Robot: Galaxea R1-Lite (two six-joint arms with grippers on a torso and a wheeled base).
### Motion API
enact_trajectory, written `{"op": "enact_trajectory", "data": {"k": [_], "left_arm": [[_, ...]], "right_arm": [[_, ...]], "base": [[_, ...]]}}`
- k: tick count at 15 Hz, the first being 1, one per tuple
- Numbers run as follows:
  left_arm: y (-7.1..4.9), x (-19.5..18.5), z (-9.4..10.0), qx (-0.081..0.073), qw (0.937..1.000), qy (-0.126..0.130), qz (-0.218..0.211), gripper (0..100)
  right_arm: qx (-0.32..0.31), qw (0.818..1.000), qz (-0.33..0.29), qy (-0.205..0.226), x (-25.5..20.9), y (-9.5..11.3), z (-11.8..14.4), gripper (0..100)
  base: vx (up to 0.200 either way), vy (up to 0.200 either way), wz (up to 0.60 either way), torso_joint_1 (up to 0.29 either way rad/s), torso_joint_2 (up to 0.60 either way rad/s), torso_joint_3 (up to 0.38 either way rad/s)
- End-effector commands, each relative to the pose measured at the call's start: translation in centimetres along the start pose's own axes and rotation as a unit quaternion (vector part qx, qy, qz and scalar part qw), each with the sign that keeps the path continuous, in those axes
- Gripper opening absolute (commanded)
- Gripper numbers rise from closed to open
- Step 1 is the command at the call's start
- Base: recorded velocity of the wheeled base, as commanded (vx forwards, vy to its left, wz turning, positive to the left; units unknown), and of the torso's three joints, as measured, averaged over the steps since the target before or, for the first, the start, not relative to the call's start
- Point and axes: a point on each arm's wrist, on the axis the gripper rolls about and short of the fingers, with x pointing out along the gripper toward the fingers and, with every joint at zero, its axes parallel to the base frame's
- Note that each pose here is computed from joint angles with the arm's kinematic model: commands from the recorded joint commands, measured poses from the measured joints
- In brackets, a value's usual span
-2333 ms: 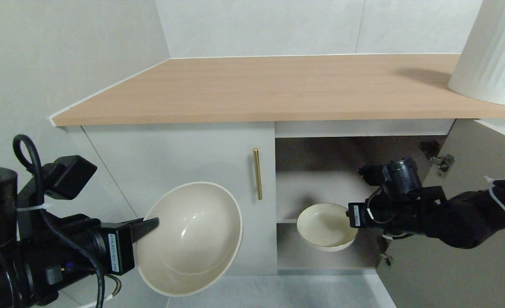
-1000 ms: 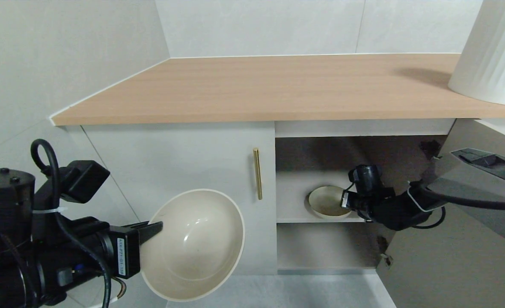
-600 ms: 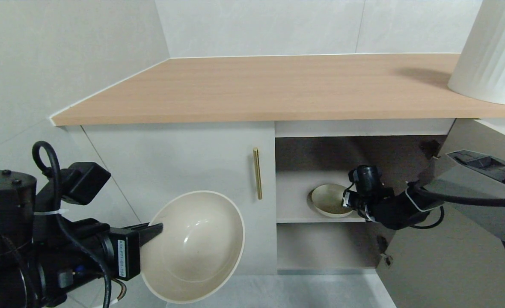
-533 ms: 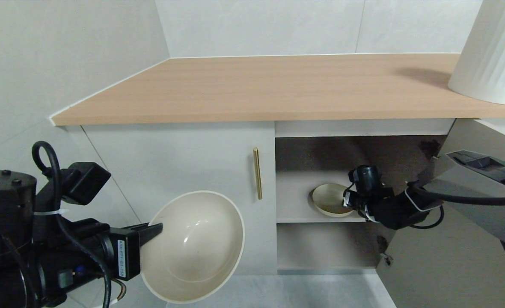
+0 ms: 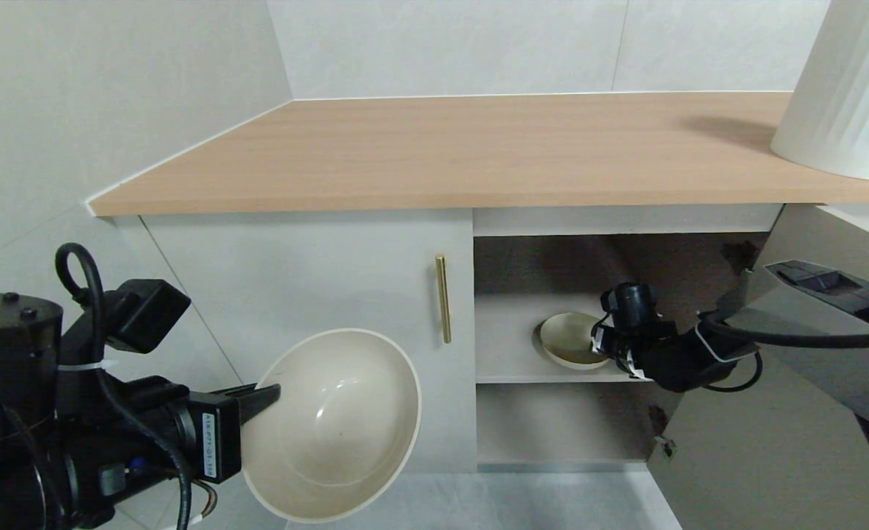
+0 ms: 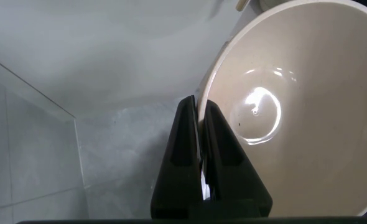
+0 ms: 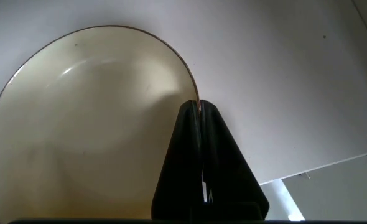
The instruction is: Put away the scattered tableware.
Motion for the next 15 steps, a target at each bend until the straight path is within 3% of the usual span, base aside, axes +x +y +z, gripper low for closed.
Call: {"op": "enact_trajectory", "data": {"k": [1, 2, 3, 9, 11, 12, 13, 15], "left_arm": [[0.0, 0.0, 0.0, 0.0, 1.0, -0.001, 0.0, 0], [0.0, 0.0, 0.0, 0.0, 1.0, -0.001, 0.0, 0], [0.0, -0.1, 0.0, 0.0, 1.0, -0.002, 0.0, 0], [0.0, -0.1, 0.0, 0.0, 1.0, -0.001, -0.001, 0], [-0.3, 0.2, 0.1, 0.013, 0.9999, 0.001, -0.006, 0], [-0.4, 0.6, 0.0, 0.03, 0.9995, 0.008, -0.007, 0], [-0.8, 1.2, -0.3, 0.06, 0.9979, 0.023, -0.011, 0], [-0.9, 2.2, -1.2, 0.096, 0.9941, 0.049, -0.012, 0]], "right_arm": [[0.0, 1.0, 0.0, 0.0, 0.0, 0.0, 0.0, 0], [0.0, 1.0, 0.0, -0.001, 0.0, 0.0, 0.1, 0], [0.002, 1.0, 0.001, -0.002, -0.1, 0.0, 0.2, 100], [0.007, 1.0, 0.009, -0.011, -1.9, -0.1, 1.5, 100], [0.009, 0.999, 0.03, -0.014, -4.3, -0.2, 2.6, 100], [0.01, 0.998, 0.064, -0.014, -6.7, -0.1, 3.6, 100], [0.003, 0.993, 0.119, -0.004, -10.2, -0.4, 4.6, 100], [-0.016, 0.984, 0.178, 0.019, -15.3, -1.0, 6.5, 100]], "base": [[0.0, 0.0, 0.0, 0.0, 0.0, 0.0], [0.0, 0.0, 0.0, 0.0, 0.0, 0.0], [0.0, 0.0, 0.0, 0.0, 0.0, 0.0], [0.0, 0.0, 0.0, 0.0, 0.0, 0.0], [0.0, 0.0, 0.0, 0.0, 0.0, 0.0], [0.0, 0.0, 0.0, 0.0, 0.0, 0.0], [0.0, 0.0, 0.0, 0.0, 0.0, 0.0], [0.0, 0.0, 0.0, 0.0, 0.0, 0.0]]}}
